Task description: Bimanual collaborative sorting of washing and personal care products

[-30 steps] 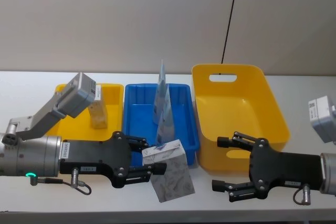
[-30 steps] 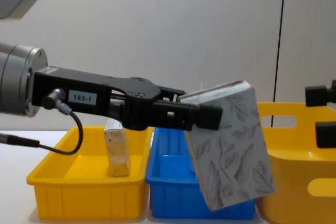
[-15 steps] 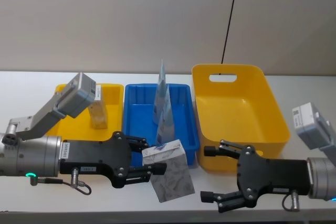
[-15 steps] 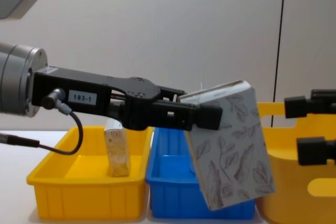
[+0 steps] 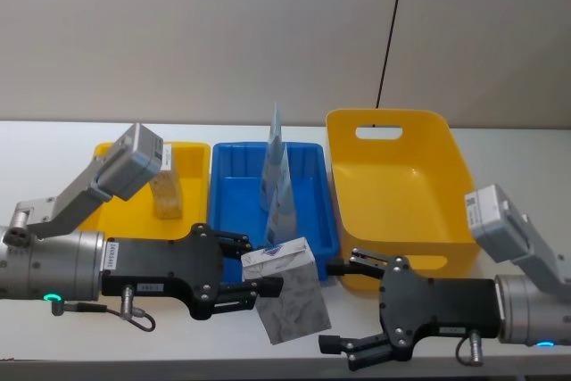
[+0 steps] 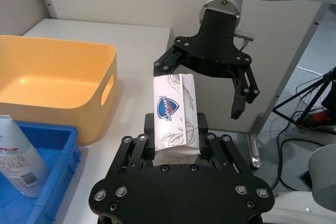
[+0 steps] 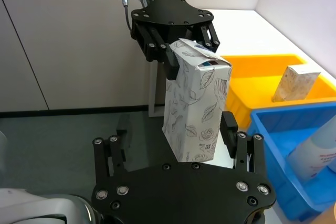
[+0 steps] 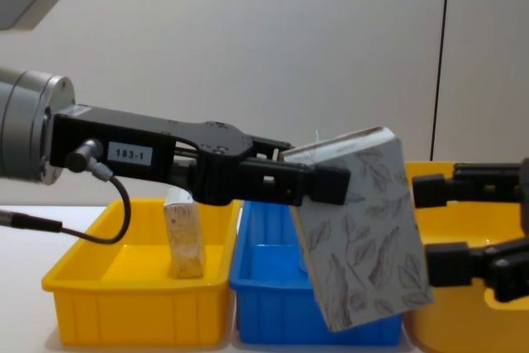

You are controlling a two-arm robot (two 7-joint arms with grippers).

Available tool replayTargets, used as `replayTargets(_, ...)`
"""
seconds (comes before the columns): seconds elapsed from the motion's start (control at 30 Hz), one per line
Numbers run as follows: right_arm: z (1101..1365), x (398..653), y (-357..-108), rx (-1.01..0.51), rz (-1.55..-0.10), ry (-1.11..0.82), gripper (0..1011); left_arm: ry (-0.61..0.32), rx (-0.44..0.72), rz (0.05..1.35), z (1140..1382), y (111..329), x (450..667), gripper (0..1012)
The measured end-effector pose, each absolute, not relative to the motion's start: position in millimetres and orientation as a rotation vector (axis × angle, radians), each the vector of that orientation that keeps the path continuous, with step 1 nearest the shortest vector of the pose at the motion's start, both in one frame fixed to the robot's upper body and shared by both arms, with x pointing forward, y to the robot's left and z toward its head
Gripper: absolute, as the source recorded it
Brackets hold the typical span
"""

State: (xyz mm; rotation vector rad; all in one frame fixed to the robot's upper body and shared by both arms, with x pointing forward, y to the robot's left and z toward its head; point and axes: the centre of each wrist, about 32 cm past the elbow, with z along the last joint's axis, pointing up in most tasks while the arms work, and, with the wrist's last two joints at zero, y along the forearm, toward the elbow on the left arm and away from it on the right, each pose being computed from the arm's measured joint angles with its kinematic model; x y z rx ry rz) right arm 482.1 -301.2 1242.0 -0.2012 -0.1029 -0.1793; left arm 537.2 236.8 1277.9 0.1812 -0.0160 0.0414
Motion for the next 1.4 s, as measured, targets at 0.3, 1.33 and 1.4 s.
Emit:
replayTargets(0.3,1239,488,-294,-0.211,-0.17,-0.097,1003,-0.016,0.181,0.041,1278,237,537,392)
replayTargets(1.33,1248,495,-295,-0.246,-0.151,-0.082,1003,-0.016,0.181,0.04,1278,237,537,392)
replayTargets(1.4,1249,495,-296,-0.25,-0.152,-0.079,1003,-0.016,0.181,0.04,1278,237,537,392)
